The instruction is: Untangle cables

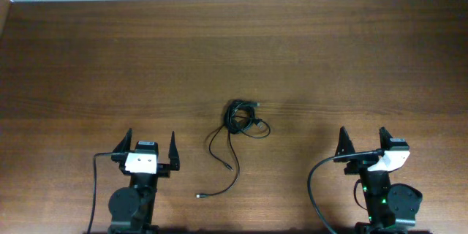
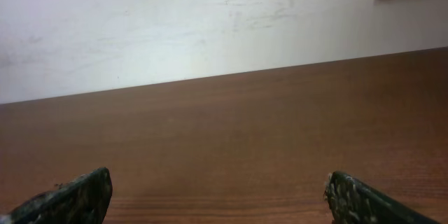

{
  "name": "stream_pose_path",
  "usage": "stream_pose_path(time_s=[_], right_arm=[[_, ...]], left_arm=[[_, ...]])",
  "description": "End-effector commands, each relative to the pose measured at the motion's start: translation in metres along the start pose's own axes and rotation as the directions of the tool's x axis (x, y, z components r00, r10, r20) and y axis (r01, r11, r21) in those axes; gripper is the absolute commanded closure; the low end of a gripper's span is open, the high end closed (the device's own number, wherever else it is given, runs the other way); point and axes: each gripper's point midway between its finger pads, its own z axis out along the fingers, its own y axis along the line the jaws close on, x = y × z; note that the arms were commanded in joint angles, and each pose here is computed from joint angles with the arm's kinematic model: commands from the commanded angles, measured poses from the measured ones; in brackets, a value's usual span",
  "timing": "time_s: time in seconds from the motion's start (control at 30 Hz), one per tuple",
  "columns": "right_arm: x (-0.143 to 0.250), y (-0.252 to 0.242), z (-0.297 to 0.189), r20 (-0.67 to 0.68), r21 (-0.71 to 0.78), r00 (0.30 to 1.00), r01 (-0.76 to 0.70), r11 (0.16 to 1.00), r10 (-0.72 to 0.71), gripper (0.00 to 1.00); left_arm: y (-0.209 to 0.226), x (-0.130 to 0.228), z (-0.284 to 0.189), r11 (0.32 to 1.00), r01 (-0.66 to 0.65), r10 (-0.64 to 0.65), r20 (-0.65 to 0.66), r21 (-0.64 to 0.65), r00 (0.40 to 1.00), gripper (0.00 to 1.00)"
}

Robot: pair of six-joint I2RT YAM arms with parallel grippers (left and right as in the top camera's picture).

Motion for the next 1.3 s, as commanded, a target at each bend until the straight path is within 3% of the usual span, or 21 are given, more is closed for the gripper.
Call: stream_pose_path(time_s=[0.0, 0.1, 0.27, 0.53, 0.8, 1.03, 1.27], right_arm=[[0.004, 0.005, 0.0, -0.013, -0.028, 1.0, -0.012, 1.0, 0.012, 0.02], [0.004, 0.005, 0.0, -0.013, -0.028, 1.0, -0.012, 1.0, 0.012, 0.02], [0.004, 0.005, 0.0, -0.013, -0.028, 1.0, -0.012, 1.0, 0.012, 0.02], [0.004, 0.005, 0.0, -0.013, -0.028, 1.0, -0.012, 1.0, 0.012, 0.02], [0.004, 0.005, 0.0, -0.013, -0.028, 1.0, -0.012, 1.0, 0.012, 0.02], [0.004, 0.005, 0.0, -0.013, -0.028, 1.0, -0.012, 1.0, 0.012, 0.02], [0.004, 0.005, 0.0, -0.013, -0.028, 1.0, -0.012, 1.0, 0.012, 0.02]], left_arm=[[0.0, 0.001, 0.0, 1.0, -0.014, 0.014, -0.001, -0.005, 1.0, 0.01], [0.0, 0.0, 0.0, 1.0, -0.013, 0.013, 0.003, -0.004, 1.0, 0.01], [-0.02, -0.017, -0.002, 0.993, -0.021, 0.012, 0.078, 0.117, 0.997, 0.01], [-0.018, -0.041, -0.007, 0.993, -0.024, 0.011, 0.109, 0.113, 0.994, 0.01], [-0.017, -0.061, 0.004, 0.991, -0.011, 0.013, -0.012, 0.136, 1.0, 0.01], [-0.03, -0.084, 0.033, 0.969, 0.032, 0.016, -0.195, 0.244, 0.981, 0.01], [-0.048, -0.085, 0.055, 0.927, 0.157, 0.03, -0.483, 0.341, 0.875, 0.01]])
